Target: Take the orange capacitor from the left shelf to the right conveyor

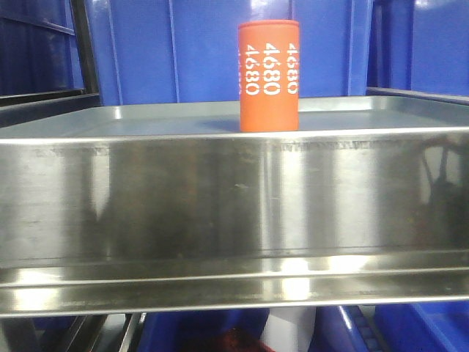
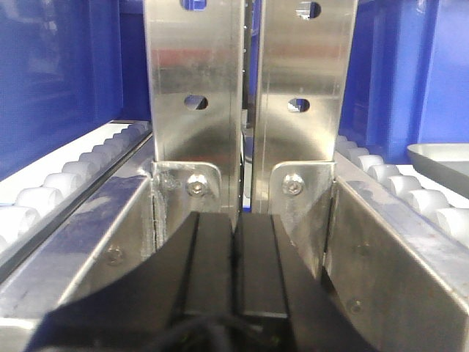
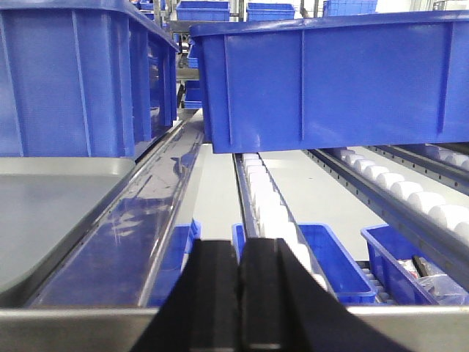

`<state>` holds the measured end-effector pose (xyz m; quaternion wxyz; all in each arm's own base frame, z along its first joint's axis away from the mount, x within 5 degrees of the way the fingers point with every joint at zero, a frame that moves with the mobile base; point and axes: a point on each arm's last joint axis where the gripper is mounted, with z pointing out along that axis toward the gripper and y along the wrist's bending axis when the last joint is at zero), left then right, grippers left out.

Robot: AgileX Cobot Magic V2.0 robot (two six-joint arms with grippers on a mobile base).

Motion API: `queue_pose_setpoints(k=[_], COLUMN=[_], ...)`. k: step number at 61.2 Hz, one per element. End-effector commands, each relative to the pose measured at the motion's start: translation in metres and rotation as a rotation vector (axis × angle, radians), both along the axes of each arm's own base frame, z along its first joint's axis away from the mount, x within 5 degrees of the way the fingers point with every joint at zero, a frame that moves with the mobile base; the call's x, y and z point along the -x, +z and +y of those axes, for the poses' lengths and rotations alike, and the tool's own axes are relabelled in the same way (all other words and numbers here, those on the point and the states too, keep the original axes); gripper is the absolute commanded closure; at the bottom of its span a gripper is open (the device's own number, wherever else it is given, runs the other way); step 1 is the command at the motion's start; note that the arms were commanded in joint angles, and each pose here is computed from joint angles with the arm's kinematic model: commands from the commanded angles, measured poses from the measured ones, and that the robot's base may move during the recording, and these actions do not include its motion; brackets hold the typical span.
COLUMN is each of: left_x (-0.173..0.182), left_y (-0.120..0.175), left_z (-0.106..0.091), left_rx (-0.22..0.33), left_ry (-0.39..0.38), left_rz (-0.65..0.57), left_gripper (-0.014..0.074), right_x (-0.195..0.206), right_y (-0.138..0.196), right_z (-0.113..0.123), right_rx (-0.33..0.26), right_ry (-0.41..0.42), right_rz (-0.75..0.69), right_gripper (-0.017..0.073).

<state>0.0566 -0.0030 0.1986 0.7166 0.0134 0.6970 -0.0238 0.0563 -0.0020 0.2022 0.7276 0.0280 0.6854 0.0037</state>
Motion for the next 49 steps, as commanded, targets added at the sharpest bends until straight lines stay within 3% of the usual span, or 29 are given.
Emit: queue_pose_setpoints(k=[1, 31, 39, 49], left_x=[0.0, 0.0, 0.0, 0.0], left_y=[0.002, 0.002, 0.002, 0.002], left_z=[0.0, 0.0, 0.0, 0.0], left_rx=[0.003, 0.003, 0.003, 0.003], left_ry=[0.002, 0.002, 0.002, 0.002], left_rz=[-0.082, -0.082, -0.082, -0.082], left_gripper=[0.072, 0.072, 0.072, 0.072], right_x=[0.003, 0.004, 0.007, 0.021], right_y=[0.016, 0.018, 0.03, 0.056], right_z=[0.0, 0.0, -0.001, -0.001], right_rx=[0.016, 0.016, 0.02, 0.022], right_ry=[-0.005, -0.006, -0.011, -0.025], right_rz=[-0.132, -0.154, -0.285, -0.594], right_gripper=[0.0505, 0.0505, 0.0505, 0.0505])
